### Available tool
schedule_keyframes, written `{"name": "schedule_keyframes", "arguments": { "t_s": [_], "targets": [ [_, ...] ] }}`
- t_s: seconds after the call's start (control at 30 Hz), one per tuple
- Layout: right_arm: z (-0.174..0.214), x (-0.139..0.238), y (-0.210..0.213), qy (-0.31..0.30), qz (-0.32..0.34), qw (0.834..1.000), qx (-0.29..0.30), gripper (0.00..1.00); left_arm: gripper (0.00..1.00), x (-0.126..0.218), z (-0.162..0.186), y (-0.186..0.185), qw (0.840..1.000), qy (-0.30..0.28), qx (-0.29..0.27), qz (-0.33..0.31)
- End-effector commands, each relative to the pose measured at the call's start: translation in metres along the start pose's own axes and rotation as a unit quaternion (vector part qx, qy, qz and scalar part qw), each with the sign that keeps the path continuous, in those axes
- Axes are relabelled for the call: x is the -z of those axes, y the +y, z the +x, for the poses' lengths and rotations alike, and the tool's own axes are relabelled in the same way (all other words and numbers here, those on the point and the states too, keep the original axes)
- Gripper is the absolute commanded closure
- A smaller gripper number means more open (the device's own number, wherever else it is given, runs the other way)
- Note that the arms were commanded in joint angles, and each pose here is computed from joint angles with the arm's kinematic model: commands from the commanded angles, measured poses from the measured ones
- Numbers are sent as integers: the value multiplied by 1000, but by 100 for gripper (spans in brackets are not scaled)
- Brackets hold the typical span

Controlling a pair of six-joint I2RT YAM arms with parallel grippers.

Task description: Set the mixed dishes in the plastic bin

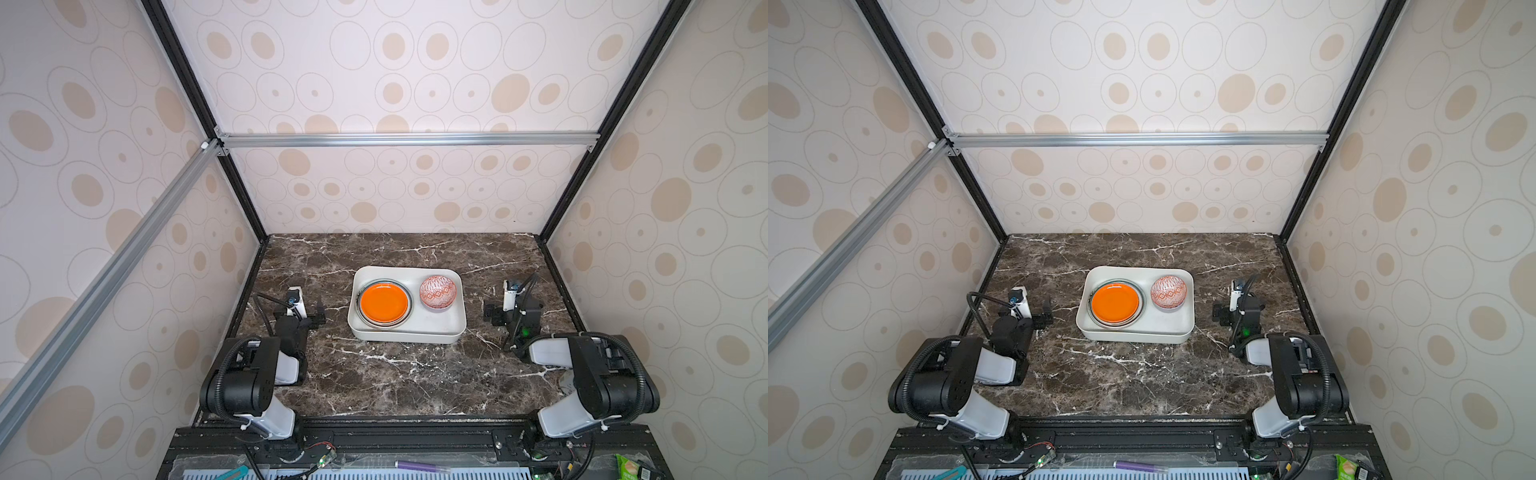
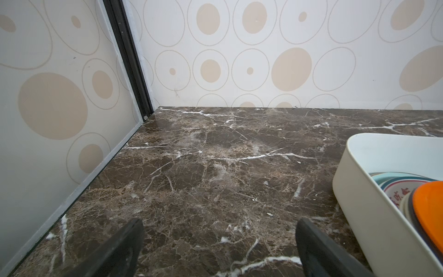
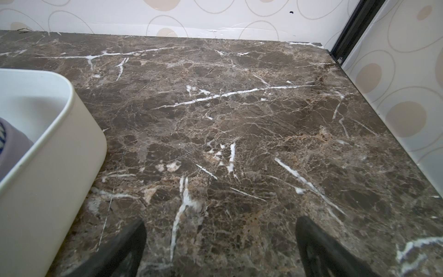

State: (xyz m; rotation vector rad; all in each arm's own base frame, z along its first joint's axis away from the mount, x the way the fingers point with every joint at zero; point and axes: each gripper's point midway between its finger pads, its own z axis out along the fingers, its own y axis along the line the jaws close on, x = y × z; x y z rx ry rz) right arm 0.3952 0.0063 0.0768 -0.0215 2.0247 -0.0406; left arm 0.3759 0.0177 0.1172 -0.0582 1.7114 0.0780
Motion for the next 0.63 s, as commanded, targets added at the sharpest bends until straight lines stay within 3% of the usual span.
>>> {"name": "schedule_keyframes", "arguments": {
  "t_s": [0.0,0.6],
  "targets": [
    [-8,1,1,-16,-3,1000,2,0,1,-1,-13,-2,1000,-24,-13,2],
    [-8,0,1,-17,-4,1000,1,0,1,-2,-12,-4,1000,-22,-17,3]
  ]
}}
